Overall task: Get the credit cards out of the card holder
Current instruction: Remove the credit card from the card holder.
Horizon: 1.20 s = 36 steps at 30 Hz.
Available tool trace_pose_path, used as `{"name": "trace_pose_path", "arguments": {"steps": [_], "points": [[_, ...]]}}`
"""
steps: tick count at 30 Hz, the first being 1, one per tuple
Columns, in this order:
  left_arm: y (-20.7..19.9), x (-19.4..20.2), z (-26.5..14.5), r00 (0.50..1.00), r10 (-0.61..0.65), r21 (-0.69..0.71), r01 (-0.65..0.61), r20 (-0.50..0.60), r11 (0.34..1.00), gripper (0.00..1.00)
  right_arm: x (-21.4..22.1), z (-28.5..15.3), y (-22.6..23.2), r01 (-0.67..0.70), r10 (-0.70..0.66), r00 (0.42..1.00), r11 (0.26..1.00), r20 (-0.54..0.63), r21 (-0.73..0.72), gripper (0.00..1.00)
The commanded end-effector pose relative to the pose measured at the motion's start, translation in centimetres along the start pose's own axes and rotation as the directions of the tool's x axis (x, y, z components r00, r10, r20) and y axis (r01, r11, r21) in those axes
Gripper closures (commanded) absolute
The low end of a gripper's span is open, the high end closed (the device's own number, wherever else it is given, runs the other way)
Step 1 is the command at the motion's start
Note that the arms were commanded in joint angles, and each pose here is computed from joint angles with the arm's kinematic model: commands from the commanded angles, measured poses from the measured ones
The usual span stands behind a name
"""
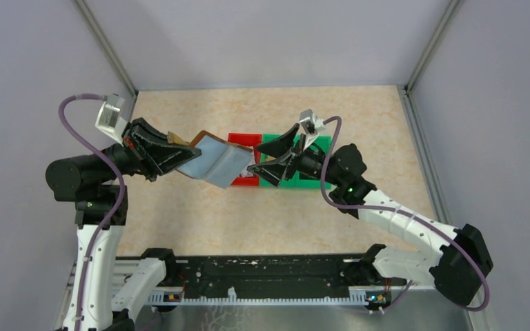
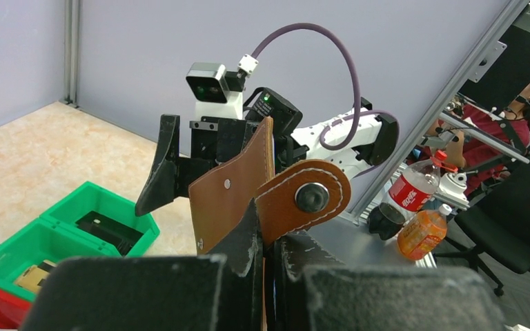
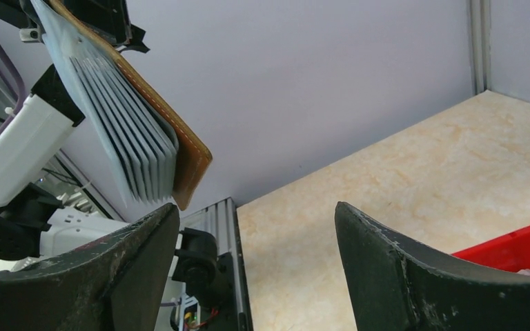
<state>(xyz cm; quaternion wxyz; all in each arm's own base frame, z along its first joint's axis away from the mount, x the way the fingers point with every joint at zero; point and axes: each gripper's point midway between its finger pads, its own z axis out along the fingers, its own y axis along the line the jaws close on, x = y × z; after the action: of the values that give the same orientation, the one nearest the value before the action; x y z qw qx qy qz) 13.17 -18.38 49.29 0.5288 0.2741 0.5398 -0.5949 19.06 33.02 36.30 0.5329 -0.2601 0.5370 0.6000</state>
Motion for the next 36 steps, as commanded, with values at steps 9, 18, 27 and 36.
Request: {"name": "trace_pose_path", "arguments": {"steps": [9,18,27,36], "points": [[-0.5,-0.1,-0.1,0.999,0.042,0.012,-0.042,0.015,0.999,1.00,-3.6,1.5,3.7,0.085,-0.075,0.994,0.987,0.081,-0.138,0.20],[-0.3,0.2,-0.2,0.999,0.034,0.014,-0.034,0.004,0.999,1.00,-4.3,2.0,3.0,0.097,-0.089,0.992,0.991,0.088,-0.092,0.20],[-0.4,0.0,-0.1,0.999,0.033,0.018,-0.033,0.004,0.999,1.00,-4.5,3.6,3.2,0.148,-0.144,0.986,0.987,0.080,-0.054,0.21],[-0.8,-0.5,0.0,1.000,0.021,0.027,-0.021,0.009,0.999,1.00,-4.6,4.0,3.0,0.182,-0.178,0.980,0.982,0.087,-0.042,0.22]]}}
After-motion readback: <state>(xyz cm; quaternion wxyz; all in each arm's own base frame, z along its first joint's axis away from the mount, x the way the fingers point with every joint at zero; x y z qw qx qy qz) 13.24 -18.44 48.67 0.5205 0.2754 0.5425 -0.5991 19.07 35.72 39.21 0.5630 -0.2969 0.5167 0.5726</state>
